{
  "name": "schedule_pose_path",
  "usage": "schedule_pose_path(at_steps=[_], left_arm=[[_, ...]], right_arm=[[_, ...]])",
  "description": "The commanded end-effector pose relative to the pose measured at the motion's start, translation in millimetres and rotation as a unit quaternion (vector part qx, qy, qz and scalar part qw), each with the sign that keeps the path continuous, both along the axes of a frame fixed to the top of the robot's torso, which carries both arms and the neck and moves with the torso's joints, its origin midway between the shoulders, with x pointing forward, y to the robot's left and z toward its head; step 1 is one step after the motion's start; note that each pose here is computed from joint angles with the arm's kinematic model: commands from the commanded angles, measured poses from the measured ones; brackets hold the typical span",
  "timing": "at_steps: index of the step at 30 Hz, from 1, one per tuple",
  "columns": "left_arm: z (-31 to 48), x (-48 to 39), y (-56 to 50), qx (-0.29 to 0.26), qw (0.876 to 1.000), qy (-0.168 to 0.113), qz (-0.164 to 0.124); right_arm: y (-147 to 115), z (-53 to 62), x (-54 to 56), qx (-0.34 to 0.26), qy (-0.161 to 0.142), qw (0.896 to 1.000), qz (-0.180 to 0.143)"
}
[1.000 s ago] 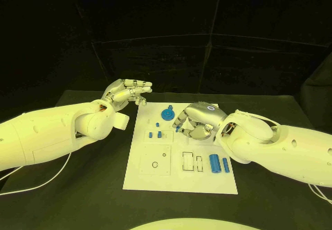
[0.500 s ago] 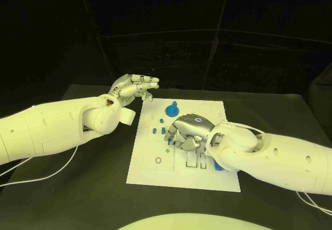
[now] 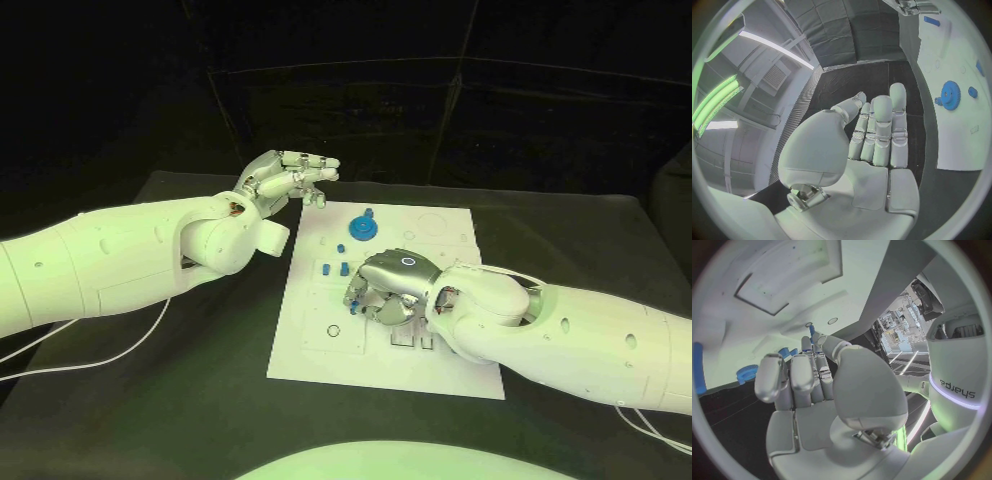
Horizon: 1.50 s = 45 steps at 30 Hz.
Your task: Assemble the parts on the task board
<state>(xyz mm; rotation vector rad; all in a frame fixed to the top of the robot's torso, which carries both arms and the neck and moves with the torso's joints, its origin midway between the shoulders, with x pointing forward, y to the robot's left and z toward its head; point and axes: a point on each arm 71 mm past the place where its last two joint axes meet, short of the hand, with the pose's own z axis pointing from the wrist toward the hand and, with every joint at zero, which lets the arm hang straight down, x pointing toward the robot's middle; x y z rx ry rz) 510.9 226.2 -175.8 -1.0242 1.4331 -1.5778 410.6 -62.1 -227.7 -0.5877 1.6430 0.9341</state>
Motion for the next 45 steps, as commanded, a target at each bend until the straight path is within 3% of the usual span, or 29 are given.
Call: schedule_pose_path(at_steps=[1,45], left_arm=[[1.2,0.0,-0.8,-0.005,1.0,-0.001,-0.005],[0.6,-0.8,0.7,-0.004,1.0,0.005,-0.008]], right_arm=[[1.1,-1.6,-0.6,-0.013,-0.004,1.0,0.003],[9.3,-8.9,-1.0,-0.039,0.003,0.999,0.001]])
